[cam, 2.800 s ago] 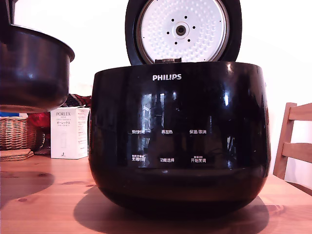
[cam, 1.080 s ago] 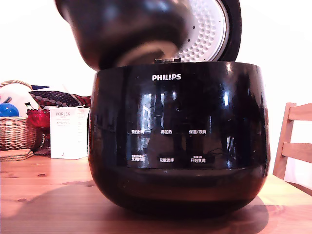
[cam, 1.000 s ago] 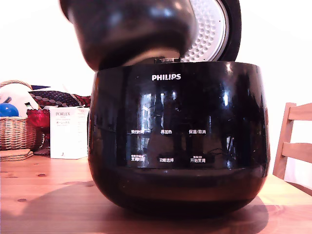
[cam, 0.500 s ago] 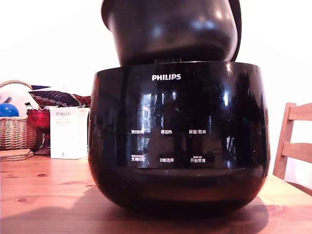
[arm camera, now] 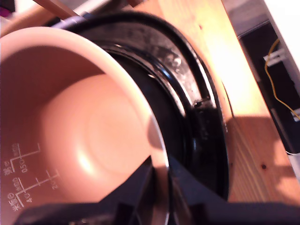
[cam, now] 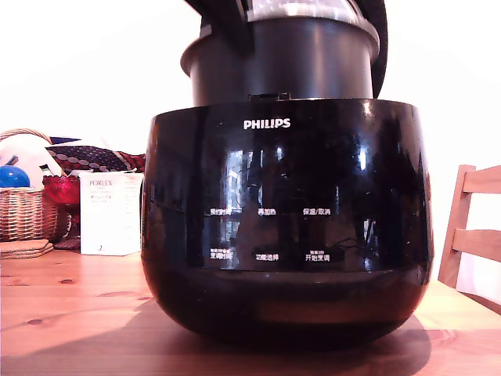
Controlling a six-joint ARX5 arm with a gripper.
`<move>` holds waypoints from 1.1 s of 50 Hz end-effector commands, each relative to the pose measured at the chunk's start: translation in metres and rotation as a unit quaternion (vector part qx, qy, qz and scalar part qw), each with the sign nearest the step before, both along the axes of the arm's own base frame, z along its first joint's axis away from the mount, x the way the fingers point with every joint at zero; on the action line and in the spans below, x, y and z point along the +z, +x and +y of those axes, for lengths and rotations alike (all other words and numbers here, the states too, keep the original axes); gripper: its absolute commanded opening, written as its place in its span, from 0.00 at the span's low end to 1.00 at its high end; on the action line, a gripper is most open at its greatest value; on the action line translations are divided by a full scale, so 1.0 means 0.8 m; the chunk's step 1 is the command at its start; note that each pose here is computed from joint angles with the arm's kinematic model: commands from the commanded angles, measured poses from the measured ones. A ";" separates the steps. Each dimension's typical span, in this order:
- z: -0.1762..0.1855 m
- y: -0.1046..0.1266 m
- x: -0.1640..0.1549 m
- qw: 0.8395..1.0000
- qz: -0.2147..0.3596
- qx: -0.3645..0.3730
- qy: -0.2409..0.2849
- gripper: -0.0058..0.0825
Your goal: Place the pot you are holding inside the rice cooker
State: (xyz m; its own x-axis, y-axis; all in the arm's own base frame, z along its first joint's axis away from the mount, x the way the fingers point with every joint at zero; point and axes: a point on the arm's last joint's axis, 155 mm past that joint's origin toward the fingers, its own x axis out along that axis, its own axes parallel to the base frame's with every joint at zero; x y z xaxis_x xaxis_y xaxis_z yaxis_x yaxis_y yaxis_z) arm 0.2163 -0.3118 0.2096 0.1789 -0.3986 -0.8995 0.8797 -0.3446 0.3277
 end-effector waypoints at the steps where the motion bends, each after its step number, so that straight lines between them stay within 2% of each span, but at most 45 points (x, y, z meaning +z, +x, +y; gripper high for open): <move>1: 0.000 -0.003 0.016 1.000 -0.006 -0.006 -0.009 0.04; 23: 0.011 -0.004 -0.007 0.999 0.029 0.015 0.024 0.04; 46: 0.006 -0.005 -0.013 0.998 0.047 0.032 0.019 0.04; 55: 0.008 -0.015 -0.016 0.997 0.064 0.037 0.024 0.04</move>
